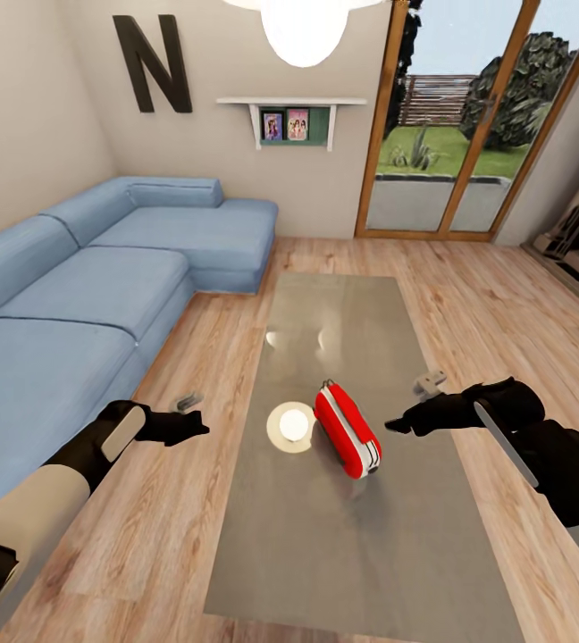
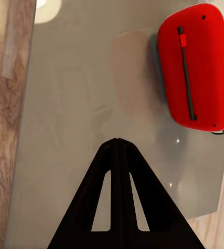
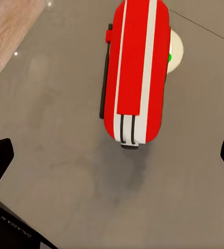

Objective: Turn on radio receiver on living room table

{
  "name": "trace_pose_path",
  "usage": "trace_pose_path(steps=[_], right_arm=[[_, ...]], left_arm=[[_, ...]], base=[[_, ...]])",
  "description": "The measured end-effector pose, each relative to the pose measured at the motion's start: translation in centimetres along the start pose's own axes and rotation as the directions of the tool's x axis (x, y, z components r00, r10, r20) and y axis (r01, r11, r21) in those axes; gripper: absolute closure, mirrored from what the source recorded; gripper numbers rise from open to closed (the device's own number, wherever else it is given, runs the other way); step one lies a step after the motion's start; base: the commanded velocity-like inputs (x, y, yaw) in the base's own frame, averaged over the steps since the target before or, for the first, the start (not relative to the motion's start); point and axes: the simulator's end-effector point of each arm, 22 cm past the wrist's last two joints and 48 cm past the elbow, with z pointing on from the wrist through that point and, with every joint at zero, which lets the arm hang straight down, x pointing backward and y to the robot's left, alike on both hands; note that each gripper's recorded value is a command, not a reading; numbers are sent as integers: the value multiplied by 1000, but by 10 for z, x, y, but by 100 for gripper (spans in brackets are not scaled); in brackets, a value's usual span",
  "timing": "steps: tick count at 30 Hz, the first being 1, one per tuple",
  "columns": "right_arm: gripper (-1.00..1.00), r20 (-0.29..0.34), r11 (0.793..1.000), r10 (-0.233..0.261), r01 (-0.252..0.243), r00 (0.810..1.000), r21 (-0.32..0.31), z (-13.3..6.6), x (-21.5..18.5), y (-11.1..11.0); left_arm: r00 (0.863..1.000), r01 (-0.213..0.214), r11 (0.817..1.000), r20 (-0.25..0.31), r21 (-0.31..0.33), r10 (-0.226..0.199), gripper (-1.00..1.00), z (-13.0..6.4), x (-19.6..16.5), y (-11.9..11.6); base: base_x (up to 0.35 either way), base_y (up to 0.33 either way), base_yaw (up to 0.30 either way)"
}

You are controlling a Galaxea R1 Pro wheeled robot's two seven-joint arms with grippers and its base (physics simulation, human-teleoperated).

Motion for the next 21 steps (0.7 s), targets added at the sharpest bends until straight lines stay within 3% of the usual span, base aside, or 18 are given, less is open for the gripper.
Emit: trace_pose_path(steps=[21], right_arm=[[-100, 7, 1000, -1, 1, 1000, 1, -3, -3, 1]], left_arm=[[1000, -7, 1000, 7, 6, 6, 100, -2, -3, -5]], base=[[0, 0, 0]])
